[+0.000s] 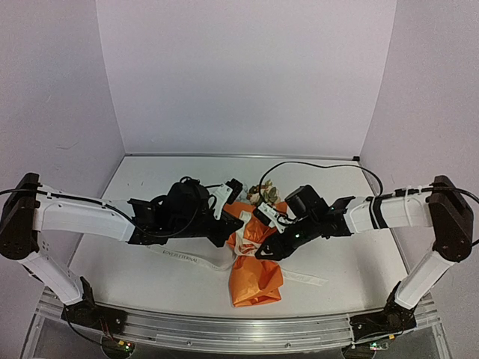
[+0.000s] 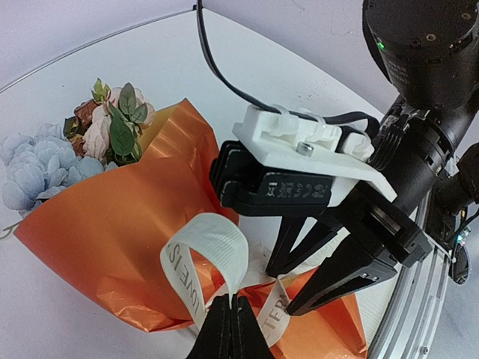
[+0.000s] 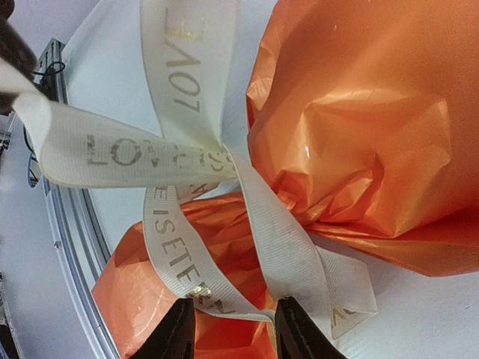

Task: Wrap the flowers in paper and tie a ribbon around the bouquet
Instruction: Cross the half-tied ribbon over the folded bouquet.

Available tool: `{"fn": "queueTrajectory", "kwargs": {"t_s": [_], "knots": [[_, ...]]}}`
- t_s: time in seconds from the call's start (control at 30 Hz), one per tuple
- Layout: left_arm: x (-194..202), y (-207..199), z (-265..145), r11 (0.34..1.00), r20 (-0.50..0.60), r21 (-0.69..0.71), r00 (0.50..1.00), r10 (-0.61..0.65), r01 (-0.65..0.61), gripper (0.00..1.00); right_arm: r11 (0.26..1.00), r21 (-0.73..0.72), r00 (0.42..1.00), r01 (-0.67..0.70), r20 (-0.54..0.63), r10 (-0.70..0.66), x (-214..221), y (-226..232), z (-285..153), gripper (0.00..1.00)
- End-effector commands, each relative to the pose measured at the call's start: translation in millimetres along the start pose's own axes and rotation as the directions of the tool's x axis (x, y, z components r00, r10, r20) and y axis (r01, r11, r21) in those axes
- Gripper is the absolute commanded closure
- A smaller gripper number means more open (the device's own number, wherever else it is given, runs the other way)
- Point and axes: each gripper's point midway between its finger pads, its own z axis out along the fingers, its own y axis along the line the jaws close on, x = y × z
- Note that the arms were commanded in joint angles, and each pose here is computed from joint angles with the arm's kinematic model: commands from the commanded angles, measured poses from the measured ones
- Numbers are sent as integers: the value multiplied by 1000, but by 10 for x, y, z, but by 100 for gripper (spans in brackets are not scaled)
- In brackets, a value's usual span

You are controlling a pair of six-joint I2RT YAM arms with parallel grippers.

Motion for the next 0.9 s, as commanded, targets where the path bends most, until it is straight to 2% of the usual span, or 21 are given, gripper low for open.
{"fn": "queueTrajectory", "kwargs": {"t_s": [0.0,0.23,0.43,0.73,0.87], "knots": [[-207,-43,-65,1000,58,23,998,-15,14,100,999,19,999,34,3,-35,8,-9,-9,64],[-210,-53,-73,1000,57,29,998,-13,12,100,999,39,1000,18,4,-18,-60,-42,12,75],[-212,-66,-101,999,61,38,998,-23,20,100,999,41,1000,3,4,-3,-76,-12,-46,100],[-232,-151,-160,996,66,86,998,-23,18,100,994,54,995,-95,17,94,-35,117,-314,100],[-259,-194,-190,994,80,111,997,-18,9,100,970,76,973,-230,36,228,-85,115,-372,100]]}}
